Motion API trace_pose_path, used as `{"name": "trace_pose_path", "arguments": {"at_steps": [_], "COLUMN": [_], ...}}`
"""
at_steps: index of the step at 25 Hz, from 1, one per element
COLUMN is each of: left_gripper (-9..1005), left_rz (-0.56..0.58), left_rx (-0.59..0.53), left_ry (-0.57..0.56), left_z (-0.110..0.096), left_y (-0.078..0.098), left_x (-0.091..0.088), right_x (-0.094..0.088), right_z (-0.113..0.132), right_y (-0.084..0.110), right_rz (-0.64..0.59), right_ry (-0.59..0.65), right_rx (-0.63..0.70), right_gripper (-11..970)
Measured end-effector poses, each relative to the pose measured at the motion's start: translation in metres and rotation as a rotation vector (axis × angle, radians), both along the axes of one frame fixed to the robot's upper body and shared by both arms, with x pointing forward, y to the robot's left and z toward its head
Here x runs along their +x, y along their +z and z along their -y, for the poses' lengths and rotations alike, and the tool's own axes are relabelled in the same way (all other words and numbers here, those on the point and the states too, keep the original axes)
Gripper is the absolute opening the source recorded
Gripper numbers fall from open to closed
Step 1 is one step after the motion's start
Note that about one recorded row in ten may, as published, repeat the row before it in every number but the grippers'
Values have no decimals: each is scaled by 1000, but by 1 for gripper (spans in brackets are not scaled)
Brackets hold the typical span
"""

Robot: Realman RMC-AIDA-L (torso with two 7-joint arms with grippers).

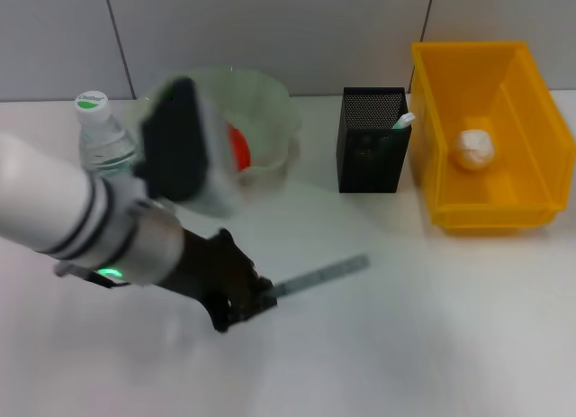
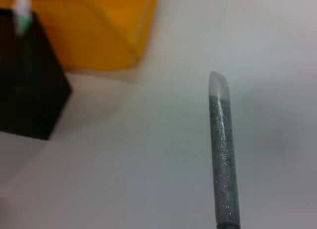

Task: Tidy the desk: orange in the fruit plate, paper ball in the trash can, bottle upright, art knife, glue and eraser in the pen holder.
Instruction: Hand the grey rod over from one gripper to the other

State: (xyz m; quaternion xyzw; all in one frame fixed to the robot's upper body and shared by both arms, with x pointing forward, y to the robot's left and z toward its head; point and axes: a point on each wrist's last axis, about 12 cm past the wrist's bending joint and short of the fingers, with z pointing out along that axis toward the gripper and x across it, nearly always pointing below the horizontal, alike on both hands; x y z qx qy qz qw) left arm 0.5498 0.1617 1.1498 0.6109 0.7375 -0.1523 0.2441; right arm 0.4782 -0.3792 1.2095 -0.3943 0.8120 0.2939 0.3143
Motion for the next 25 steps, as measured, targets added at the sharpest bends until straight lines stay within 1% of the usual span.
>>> {"name": "trace_pose_path", "arguments": {"at_steps": [3, 4, 5, 6, 7, 8, 9, 10, 12, 13, 14, 15, 17, 19, 20, 23, 24, 25], "left_gripper": [150, 150, 151, 151, 151, 152, 152, 152, 153, 153, 153, 154, 154, 155, 155, 156, 156, 157], "left_rz": [0, -22, -40, -53, -53, -76, -85, -87, -97, -101, -111, -111, -126, -146, -146, -169, -176, -186], "left_rx": [0, -140, -214, -262, -262, -362, -408, -431, -488, -508, -554, -554, -591, -622, -622, -642, -647, -651], "left_ry": [0, 61, 82, 93, 93, 114, 123, 123, 130, 134, 136, 136, 128, 114, 114, 87, 78, 68], "left_z": [0, -28, -41, -50, -50, -68, -76, -79, -87, -89, -93, -93, -93, -91, -91, -84, -82, -79], "left_y": [0, 9, 12, 12, 12, 12, 11, 11, 10, 10, 9, 9, 8, 7, 7, 5, 4, 3], "left_x": [0, 5, 6, 6, 6, 5, 4, 3, 1, 1, -1, -1, -3, -4, -4, -5, -5, -4], "right_x": [-5, -8, -11, -16, -16, -17, -19, -19, -19, -18, -14, -14, -9, 0, 0, 11, 18, 18], "right_z": [6, 9, 11, 14, 14, 13, 10, 10, 5, 1, -11, -11, -22, -41, -41, -61, -73, -73], "right_y": [0, -1, -2, -4, -4, -7, -14, -14, -22, -27, -39, -39, -51, -71, -71, -89, -96, -96], "right_rz": [37, 60, 83, 121, 121, 139, 165, 165, 181, 181, 182, 182, 185, 191, 191, 220, 241, 241], "right_ry": [-26, -42, -53, -66, -66, -66, -61, -61, -56, -53, -44, -44, -34, -16, -16, -1, 5, 5], "right_rx": [39, 65, 100, 178, 178, 225, 326, 326, 407, 441, 509, 509, 561, 652, 652, 720, 730, 730], "right_gripper": [726, 726, 726, 726, 726, 726, 726, 726, 726, 726, 726, 726, 726, 726, 726, 726, 726, 726]}}
